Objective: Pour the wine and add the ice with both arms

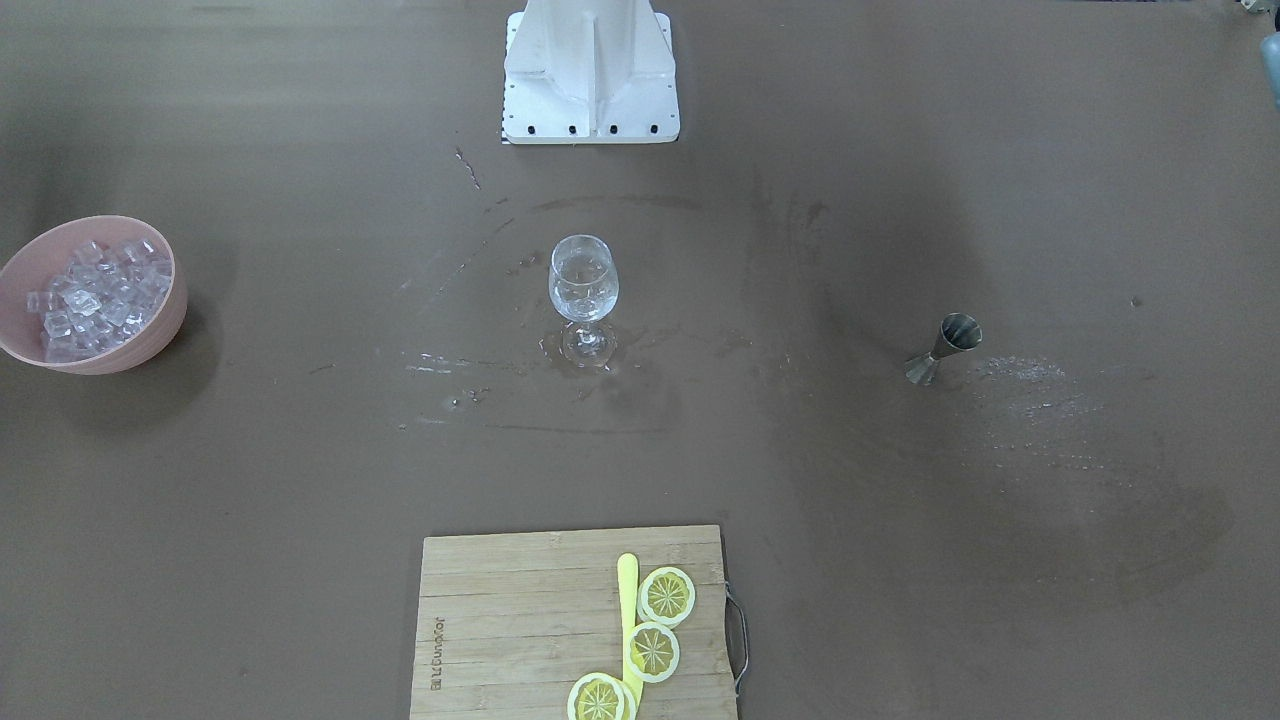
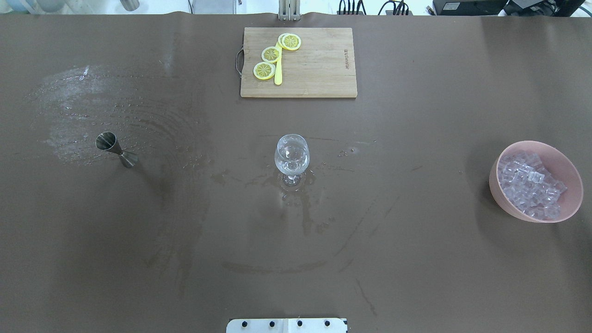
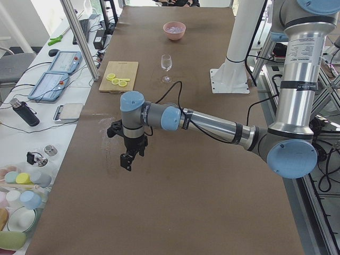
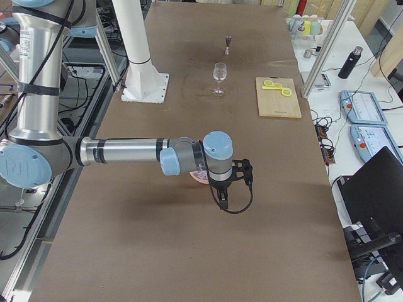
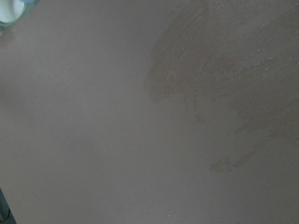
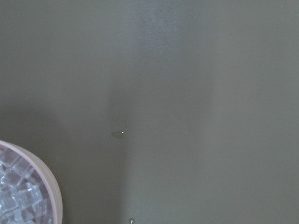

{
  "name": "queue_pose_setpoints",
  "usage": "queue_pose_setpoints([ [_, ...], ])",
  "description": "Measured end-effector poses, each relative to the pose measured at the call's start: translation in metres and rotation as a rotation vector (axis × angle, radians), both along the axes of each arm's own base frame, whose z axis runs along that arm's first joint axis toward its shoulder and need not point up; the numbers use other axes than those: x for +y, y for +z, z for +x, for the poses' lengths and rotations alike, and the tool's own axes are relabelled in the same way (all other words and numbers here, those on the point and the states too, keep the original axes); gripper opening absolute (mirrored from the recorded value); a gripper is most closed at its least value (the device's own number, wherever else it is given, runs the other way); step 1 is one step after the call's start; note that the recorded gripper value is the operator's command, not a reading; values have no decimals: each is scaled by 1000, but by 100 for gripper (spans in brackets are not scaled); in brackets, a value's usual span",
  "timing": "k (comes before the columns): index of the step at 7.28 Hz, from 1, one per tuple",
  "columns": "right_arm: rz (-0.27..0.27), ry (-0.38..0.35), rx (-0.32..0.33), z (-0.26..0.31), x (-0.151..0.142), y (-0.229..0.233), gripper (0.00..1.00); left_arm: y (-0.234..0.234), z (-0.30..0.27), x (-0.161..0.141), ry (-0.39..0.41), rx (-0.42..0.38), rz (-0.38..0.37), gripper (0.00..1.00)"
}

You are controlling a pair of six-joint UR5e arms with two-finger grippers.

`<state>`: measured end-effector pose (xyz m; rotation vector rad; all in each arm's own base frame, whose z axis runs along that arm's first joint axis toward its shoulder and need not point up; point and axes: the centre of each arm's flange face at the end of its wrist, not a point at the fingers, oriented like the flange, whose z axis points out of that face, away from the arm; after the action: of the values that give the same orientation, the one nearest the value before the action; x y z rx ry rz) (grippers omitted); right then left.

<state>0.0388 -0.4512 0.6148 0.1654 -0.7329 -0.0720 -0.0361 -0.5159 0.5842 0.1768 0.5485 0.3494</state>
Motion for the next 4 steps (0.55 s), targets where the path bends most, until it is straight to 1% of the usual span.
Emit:
queue_pose_setpoints([
  [1,1,0,0,0,0,0,100,33,-12,22,-50,79,-41,98],
  [2,2,0,0,0,0,0,100,57,-24,47,-90,154,-64,98],
  [3,3,1,-1,0,0,-1,100,71,-34,67,-134,203,-91,98],
  [4,6,2,-1,0,0,-3,100,75,-40,77,-176,250,-118,98],
])
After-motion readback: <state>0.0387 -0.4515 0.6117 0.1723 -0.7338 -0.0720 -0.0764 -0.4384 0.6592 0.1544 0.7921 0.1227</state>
